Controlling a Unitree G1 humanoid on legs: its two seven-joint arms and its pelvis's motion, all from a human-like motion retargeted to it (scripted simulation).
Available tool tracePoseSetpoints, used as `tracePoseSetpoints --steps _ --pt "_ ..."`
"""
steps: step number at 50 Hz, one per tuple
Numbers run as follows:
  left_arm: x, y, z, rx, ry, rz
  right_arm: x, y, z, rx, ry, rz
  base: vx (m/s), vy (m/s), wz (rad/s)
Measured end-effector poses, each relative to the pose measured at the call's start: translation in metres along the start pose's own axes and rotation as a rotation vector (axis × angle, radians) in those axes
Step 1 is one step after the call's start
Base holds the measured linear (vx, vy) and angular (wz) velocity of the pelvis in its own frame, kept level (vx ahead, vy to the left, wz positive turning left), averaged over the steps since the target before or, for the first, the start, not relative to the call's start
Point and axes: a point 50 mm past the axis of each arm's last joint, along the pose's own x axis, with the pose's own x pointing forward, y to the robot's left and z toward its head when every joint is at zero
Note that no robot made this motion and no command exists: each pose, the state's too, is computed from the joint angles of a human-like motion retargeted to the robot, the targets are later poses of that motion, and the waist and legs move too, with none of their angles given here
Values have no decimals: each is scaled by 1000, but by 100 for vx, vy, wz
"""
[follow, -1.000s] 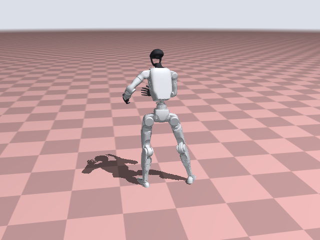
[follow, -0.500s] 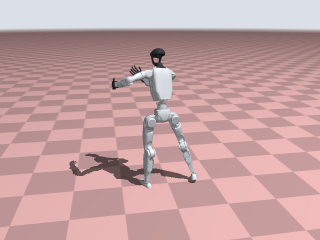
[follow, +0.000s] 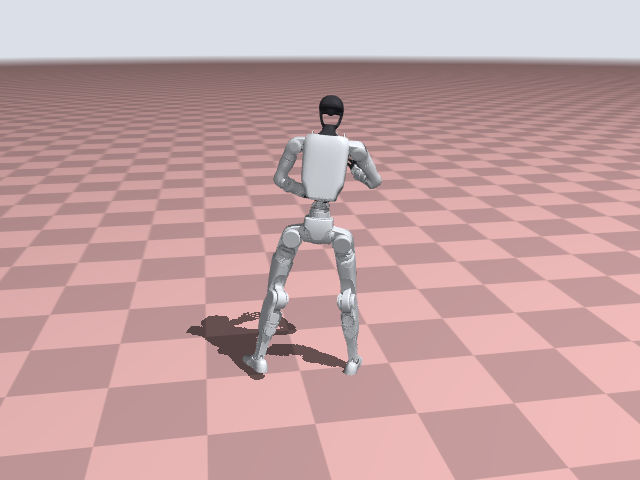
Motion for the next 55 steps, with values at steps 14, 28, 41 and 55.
tracePoseSetpoints --steps 14,28,41,55 --pt "62 -177 102 -117 -205 -571 68 38 160 -144 -445 157 9 -15 -42" --pt "69 -185 118 -37 -289 -579 81 51 159 -350 -459 156 -4 8 15" --pt "7 -9 9 -74 -19 -60 -8 10 -38 -154 80 -37 -10 22 68" --pt "-114 92 101 279 4 161 -55 106 -84 5 182 210 -3 27 96"
